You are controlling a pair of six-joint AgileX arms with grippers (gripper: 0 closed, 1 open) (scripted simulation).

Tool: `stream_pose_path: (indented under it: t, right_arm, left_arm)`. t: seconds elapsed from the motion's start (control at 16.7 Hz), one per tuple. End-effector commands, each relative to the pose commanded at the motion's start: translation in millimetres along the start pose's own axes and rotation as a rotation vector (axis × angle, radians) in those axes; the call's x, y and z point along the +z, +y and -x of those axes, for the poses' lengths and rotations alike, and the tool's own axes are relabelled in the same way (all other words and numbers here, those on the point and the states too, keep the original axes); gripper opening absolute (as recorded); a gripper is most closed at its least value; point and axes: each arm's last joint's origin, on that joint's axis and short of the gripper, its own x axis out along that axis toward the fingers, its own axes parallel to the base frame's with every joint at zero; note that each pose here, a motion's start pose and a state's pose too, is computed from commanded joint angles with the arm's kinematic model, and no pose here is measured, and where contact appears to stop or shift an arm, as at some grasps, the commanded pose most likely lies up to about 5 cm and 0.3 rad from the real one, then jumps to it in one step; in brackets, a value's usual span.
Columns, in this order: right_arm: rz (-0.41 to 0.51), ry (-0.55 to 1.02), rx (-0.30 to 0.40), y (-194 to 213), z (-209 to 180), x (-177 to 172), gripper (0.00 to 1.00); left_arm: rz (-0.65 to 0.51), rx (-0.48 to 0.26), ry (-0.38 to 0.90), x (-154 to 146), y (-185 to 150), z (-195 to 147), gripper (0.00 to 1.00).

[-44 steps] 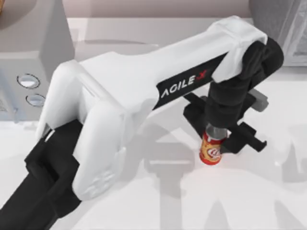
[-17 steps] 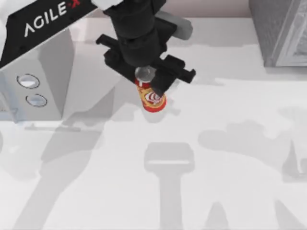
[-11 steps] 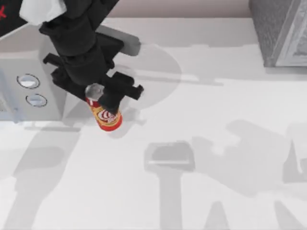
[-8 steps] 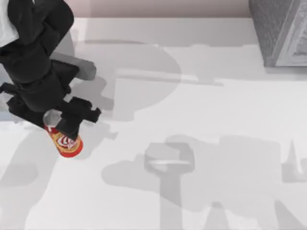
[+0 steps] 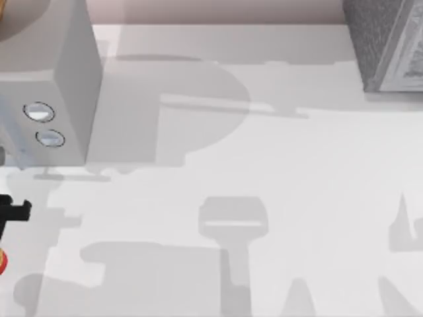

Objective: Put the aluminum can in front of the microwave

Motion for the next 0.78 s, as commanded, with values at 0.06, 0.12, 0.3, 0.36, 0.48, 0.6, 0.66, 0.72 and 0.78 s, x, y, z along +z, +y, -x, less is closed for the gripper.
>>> stream_pose_path:
  t: [0.06, 0.12, 0.3, 0.36, 0.48, 0.6, 0.66, 0.72, 0.78]
  right_arm:
    - [0.000, 0.000, 0.000, 0.0, 0.0, 0.0, 1.00]
    - [0.000, 0.000, 0.000, 0.0, 0.0, 0.0, 1.00]
    - [0.000, 0.000, 0.000, 0.0, 0.0, 0.0, 1.00]
    - [0.000, 0.000, 0.000, 0.0, 0.0, 0.0, 1.00]
    - [0.000, 0.000, 0.000, 0.0, 0.0, 0.0, 1.00]
    - [0.000, 0.000, 0.000, 0.0, 0.0, 0.0, 1.00]
    - [0.000, 0.000, 0.000, 0.0, 0.0, 0.0, 1.00]
    - [0.000, 0.000, 0.000, 0.0, 0.0, 0.0, 1.00]
    - [0.000, 0.000, 0.000, 0.0, 0.0, 0.0, 1.00]
  left_arm:
    - [0.009, 0.003, -0.003, -1.2, 1.2, -0.4, 0.00]
    - [0.009, 0.003, -0.003, -1.2, 1.2, -0.4, 0.00]
    - [0.002, 0.002, 0.003, -0.7, 0.3, -0.9, 0.00]
    - [0.003, 0.002, 0.002, -0.8, 0.4, -1.6, 0.00]
    - [0.006, 0.002, 0.000, -0.9, 0.7, -4.4, 0.00]
    - [0.008, 0.003, -0.003, -1.1, 1.1, -7.2, 0.00]
    - [0.009, 0.003, -0.003, -1.1, 1.2, -8.4, 0.00]
    - [0.009, 0.003, -0.003, -1.1, 1.2, -8.4, 0.00]
    - [0.009, 0.003, -0.003, -1.1, 1.2, -8.4, 0.00]
